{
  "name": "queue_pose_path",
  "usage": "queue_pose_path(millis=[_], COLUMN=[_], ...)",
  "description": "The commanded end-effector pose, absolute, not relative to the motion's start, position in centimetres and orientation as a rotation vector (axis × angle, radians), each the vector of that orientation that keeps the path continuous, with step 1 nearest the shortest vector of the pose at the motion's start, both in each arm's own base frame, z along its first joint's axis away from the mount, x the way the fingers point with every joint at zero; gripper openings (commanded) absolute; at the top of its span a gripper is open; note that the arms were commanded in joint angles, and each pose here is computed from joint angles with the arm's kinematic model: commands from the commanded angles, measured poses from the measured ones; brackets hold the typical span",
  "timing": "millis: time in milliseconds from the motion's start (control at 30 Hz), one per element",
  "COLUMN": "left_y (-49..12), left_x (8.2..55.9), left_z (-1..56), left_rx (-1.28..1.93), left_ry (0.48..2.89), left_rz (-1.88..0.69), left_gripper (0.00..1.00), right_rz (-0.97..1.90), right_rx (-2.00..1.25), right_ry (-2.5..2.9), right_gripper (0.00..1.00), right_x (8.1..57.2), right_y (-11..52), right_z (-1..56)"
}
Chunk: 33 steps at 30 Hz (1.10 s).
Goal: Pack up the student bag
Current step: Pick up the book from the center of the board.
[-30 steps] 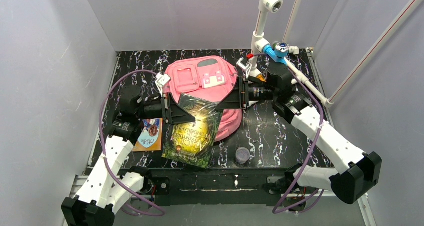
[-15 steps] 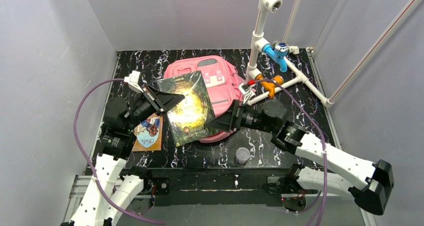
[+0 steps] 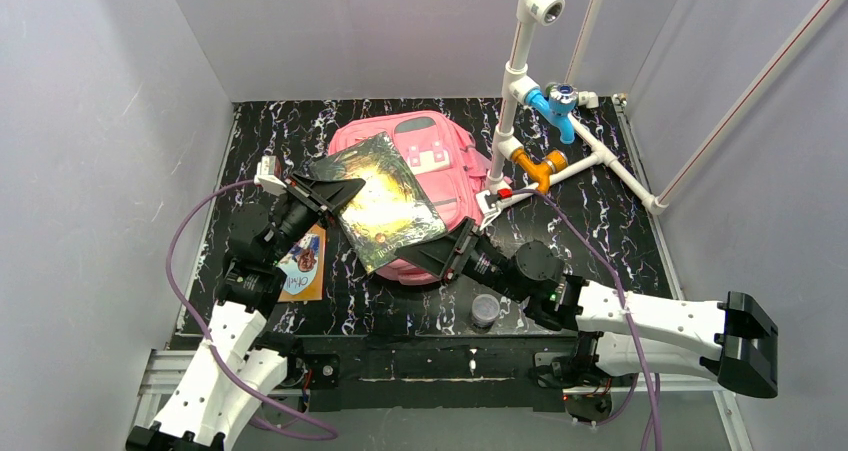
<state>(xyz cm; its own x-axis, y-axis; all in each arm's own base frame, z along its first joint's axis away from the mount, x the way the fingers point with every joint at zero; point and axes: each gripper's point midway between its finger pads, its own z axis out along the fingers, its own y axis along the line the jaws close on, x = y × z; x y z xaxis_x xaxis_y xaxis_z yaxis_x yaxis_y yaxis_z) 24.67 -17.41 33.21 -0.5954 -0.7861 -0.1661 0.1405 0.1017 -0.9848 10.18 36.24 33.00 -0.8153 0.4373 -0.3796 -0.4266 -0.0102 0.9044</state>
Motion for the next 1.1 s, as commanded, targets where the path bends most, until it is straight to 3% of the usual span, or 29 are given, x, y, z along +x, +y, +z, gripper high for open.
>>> queue_pose_path(millis=[0, 167, 267, 467, 700, 733, 867, 933, 1067], left_y=[-17.3, -17.9, -18.0, -18.5, -19.3, -19.6, -19.7, -18.0, -8.4], left_x=[22.6, 22.0, 21.5, 21.9, 21.3, 21.1, 19.6, 18.8, 18.7], left_z=[38.5, 38.2, 37.7, 36.5, 34.4, 33.8, 31.5, 28.8, 25.2], left_rx=[-0.527, -0.506, -0.487, -0.507, -0.466, -0.438, -0.306, -0.328, -0.381], left_ry=[1.468, 1.506, 1.519, 1.569, 1.652, 1.676, 1.780, 1.930, 2.096], left_rz=[-1.722, -1.767, -1.771, -1.788, -1.801, -1.798, -1.697, -1.439, -0.593], left_gripper=[0.00, 0.00, 0.00, 0.00, 0.02, 0.12, 0.83, 0.97, 0.98], right_rz=[1.907, 1.875, 1.883, 1.954, 1.975, 1.952, 1.770, 1.574, 1.262], right_rx=[0.168, 0.265, 0.279, 0.224, 0.239, 0.235, 0.231, 0.294, 0.225], right_ry=[1.523, 1.512, 1.489, 1.481, 1.473, 1.467, 1.533, 1.711, 1.918], right_gripper=[0.82, 0.75, 0.59, 0.47, 0.01, 0.01, 0.01, 0.01, 0.01], right_x=[12.0, 13.1, 13.1, 12.2, 11.9, 11.9, 12.8, 14.0, 14.0], right_y=[35.1, 34.0, 33.6, 34.7, 33.7, 33.3, 31.1, 29.9, 26.4], right_z=[36.6, 36.3, 36.5, 37.0, 35.7, 35.5, 34.9, 32.5, 29.3])
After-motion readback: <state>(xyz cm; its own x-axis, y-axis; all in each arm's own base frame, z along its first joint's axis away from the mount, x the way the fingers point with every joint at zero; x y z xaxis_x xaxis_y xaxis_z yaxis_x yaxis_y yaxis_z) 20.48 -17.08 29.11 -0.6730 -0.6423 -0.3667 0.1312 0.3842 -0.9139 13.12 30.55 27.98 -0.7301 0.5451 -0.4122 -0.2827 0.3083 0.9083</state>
